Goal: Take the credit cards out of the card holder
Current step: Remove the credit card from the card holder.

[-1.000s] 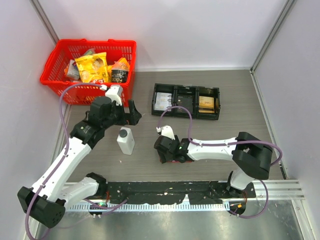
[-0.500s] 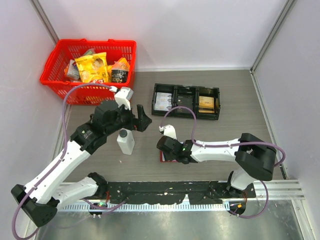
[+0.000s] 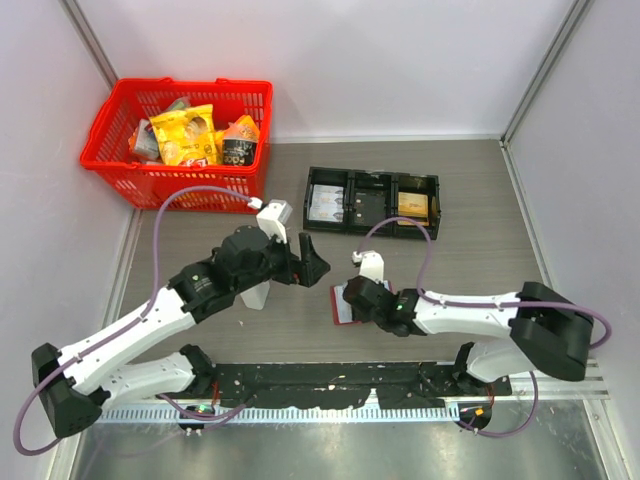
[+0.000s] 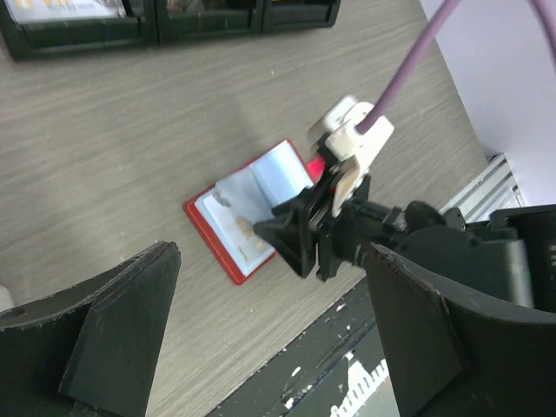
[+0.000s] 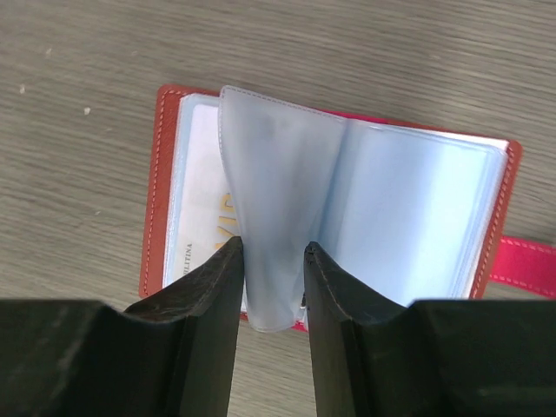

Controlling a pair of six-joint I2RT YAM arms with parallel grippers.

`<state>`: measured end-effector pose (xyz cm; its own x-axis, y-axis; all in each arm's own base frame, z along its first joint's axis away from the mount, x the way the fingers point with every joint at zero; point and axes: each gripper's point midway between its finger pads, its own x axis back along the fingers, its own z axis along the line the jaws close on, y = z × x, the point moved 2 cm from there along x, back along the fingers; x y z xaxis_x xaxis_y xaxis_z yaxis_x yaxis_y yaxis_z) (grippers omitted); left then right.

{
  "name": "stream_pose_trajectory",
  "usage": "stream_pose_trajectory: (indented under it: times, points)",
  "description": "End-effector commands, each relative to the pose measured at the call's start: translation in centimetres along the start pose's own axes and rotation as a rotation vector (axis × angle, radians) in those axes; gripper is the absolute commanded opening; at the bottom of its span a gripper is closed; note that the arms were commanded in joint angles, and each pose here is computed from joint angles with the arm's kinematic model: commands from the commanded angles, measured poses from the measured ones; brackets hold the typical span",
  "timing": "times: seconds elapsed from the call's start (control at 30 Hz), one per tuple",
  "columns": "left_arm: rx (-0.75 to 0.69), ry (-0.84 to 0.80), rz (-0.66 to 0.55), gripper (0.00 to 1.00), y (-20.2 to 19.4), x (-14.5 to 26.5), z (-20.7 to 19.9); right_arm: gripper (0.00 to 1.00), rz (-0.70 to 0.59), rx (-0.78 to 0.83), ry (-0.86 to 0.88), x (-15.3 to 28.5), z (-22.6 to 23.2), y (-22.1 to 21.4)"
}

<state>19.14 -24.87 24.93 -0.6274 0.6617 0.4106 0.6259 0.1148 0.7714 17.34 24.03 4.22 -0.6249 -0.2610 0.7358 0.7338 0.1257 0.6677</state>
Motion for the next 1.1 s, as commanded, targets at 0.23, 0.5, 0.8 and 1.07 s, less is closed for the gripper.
stream_pose_trajectory:
  times: [0.23, 0.5, 0.8, 1.07]
  points:
    - [0.106, -0.035, 0.029, 0.91, -3.4, -3.8, -1.9, 0.4, -0.317, -0.457, -0.054, 2.9, -6.2, 3.0]
    - [0.109, -0.01, 0.114, 0.86, -6.2, -6.9, -2.0, 0.45, -0.354, -0.572, -0.177, 4.7, -10.8, 2.2]
    - [0.142, 0.075, 0.187, 0.89, -8.9, -9.3, -0.4, 0.56, -0.288, -0.356, 0.094, 6.9, -4.8, 6.9]
    - [0.128, 0.153, 0.248, 0.77, -10.6, -11.1, 0.8, 0.52, -0.141, -0.373, 0.282, 3.9, -2.2, 6.7]
